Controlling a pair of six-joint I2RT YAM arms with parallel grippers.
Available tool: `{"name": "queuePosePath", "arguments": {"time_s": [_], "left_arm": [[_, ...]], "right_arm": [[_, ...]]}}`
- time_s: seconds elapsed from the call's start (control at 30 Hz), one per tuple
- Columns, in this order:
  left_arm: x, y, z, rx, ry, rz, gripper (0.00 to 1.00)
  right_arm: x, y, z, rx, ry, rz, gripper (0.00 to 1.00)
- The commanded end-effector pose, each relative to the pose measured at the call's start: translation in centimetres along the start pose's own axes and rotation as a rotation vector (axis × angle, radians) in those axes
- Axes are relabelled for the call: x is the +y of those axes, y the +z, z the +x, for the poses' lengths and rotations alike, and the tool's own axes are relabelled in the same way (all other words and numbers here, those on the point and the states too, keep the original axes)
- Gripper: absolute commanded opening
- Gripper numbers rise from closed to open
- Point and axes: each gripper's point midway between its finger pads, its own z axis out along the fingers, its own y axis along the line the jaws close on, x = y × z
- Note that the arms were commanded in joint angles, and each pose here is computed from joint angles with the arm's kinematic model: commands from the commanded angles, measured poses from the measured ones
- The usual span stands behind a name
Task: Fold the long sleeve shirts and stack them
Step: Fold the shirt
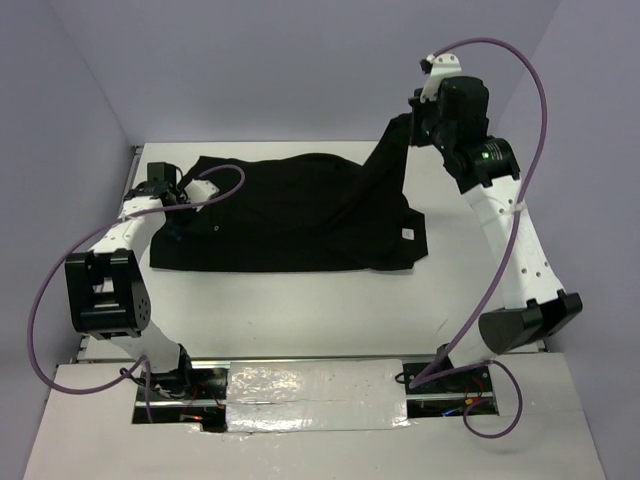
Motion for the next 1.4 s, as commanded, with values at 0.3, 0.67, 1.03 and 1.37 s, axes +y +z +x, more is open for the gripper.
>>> {"name": "queuePosePath", "arguments": {"time_s": [0.3,0.67,1.03,1.37], "left_arm": [[1.1,2.6,-0.8,0.019,-0.041,0.0,0.02],[2.1,4.2,-1.7,0.024,-0.115,-0.016,0.28],[8.3,4.7,-1.5,-0.033,-0.455,-0.057,0.89],[4.7,-0.6,4.6,-0.063,-0.597,0.111,0.99]], "right_arm": [[0.4,3.1,-3.3,-0.09,-0.041,-0.009,0.0],[1.6,6.5,0.8,0.004,-0.05,-0.06,0.0],[1.4,18.7,3.6,0.144,0.155,-0.037,0.86],[-3.6,10.2,18.5,0.401,0.546,-0.013,1.0]]}}
